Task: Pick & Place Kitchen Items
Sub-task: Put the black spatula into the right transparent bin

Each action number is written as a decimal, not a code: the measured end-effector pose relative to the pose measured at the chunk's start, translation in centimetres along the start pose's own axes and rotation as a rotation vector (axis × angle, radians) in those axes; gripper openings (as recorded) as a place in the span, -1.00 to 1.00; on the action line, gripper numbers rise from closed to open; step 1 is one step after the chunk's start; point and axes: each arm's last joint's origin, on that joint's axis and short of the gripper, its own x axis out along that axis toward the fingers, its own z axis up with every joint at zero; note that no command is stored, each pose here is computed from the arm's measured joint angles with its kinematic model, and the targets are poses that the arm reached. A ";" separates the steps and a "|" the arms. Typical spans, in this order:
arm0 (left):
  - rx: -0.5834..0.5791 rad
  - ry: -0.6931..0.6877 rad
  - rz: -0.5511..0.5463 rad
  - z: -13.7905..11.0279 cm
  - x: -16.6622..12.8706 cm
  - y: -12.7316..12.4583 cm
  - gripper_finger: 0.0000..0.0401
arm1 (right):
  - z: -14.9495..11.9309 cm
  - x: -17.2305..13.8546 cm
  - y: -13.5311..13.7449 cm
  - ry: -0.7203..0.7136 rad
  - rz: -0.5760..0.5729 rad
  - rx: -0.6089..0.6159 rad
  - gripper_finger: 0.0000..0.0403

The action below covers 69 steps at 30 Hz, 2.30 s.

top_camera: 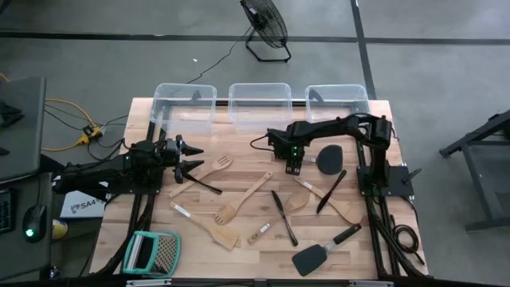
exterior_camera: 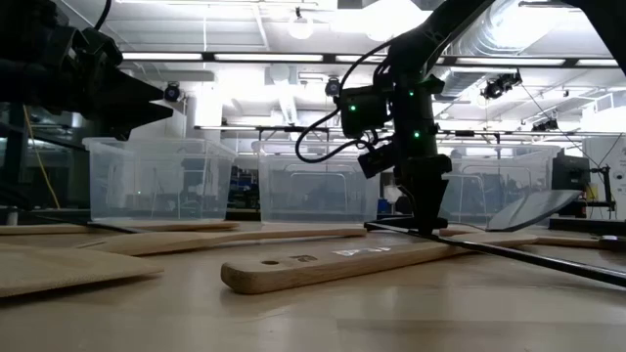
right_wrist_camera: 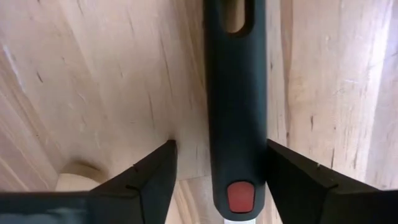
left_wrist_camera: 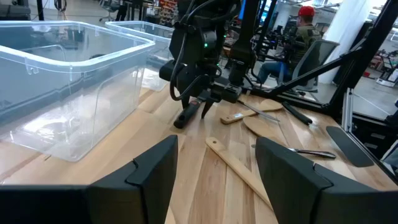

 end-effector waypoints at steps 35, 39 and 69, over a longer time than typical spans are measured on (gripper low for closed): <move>0.000 0.001 0.000 0.0 0.0 0.0 0.07 | -2.9 -8.6 0.8 -0.250 0.038 0.121 -0.48; 0.000 0.000 0.000 0.0 0.0 0.0 0.07 | -4.5 -12.0 0.8 -0.387 0.055 0.169 -0.48; 0.000 0.001 0.000 0.0 0.0 0.0 0.07 | -16.1 -26.1 -5.2 -1.338 -0.385 0.793 -0.48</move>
